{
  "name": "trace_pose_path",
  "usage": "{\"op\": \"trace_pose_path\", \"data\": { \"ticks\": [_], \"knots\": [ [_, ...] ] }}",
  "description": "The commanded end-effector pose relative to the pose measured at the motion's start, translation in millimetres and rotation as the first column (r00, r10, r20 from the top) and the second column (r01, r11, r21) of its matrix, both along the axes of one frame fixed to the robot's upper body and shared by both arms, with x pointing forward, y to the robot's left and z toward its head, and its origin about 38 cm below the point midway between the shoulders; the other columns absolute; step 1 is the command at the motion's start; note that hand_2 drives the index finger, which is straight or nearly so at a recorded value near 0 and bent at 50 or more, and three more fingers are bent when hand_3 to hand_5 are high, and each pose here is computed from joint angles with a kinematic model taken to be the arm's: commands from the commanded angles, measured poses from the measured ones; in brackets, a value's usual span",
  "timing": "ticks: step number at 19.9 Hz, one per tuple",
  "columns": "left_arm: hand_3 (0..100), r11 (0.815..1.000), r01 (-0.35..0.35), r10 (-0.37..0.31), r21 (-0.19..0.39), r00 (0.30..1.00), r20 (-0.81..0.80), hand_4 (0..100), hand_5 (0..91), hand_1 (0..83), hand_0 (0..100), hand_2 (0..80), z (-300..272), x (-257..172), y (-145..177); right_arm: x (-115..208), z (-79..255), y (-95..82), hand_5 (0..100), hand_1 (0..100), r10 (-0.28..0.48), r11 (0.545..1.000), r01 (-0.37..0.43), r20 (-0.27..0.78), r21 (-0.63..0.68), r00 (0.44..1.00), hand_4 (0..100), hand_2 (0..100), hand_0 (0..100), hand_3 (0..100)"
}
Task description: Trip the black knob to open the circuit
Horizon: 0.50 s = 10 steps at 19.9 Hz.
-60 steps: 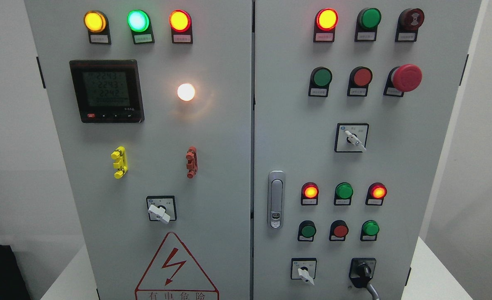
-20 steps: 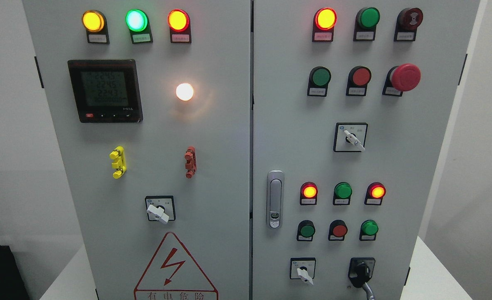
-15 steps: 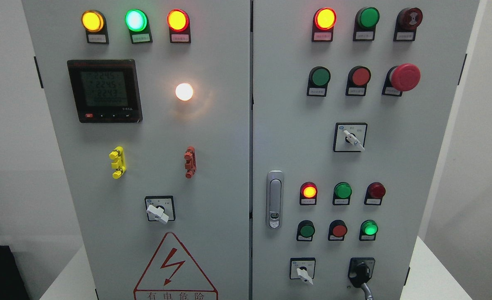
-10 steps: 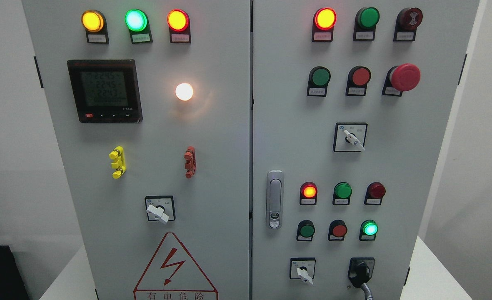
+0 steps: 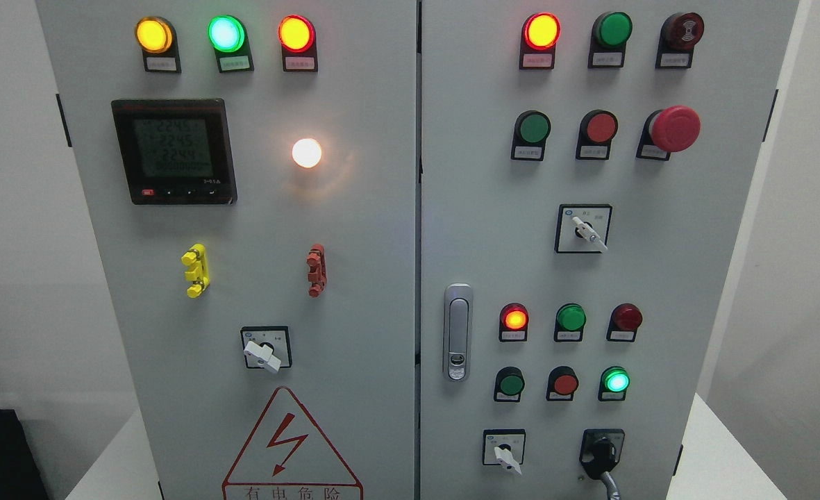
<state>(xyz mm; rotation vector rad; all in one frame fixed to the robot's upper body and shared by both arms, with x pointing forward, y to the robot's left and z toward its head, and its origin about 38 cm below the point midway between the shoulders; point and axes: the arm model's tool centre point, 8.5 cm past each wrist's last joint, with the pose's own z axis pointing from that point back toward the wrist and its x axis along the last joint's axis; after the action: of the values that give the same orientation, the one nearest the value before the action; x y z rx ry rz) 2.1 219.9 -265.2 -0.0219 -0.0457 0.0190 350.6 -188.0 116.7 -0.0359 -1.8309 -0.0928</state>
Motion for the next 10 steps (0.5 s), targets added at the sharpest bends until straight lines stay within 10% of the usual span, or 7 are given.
{"op": "trace_pose_path", "data": {
  "ticks": [1,10],
  "knots": [
    [0,1.0,-0.003,0.003,0.0,1.0,0.004,0,0.0,38.9,12,0.0,0.0,1.5,0.1,2.0,25.6,20.5,100,0,0.071,0.997,-0.071,0.096,0.002,0.993,100,8,0,100],
    [0,1.0,-0.005,0.005,0.0,1.0,0.005,0,0.0,38.9,12,0.0,0.0,1.6,0.1,0.9,24.6,19.2,100,0,0.067,0.998,-0.068,0.094,0.002,0.993,100,8,0,100]
  ]
}}
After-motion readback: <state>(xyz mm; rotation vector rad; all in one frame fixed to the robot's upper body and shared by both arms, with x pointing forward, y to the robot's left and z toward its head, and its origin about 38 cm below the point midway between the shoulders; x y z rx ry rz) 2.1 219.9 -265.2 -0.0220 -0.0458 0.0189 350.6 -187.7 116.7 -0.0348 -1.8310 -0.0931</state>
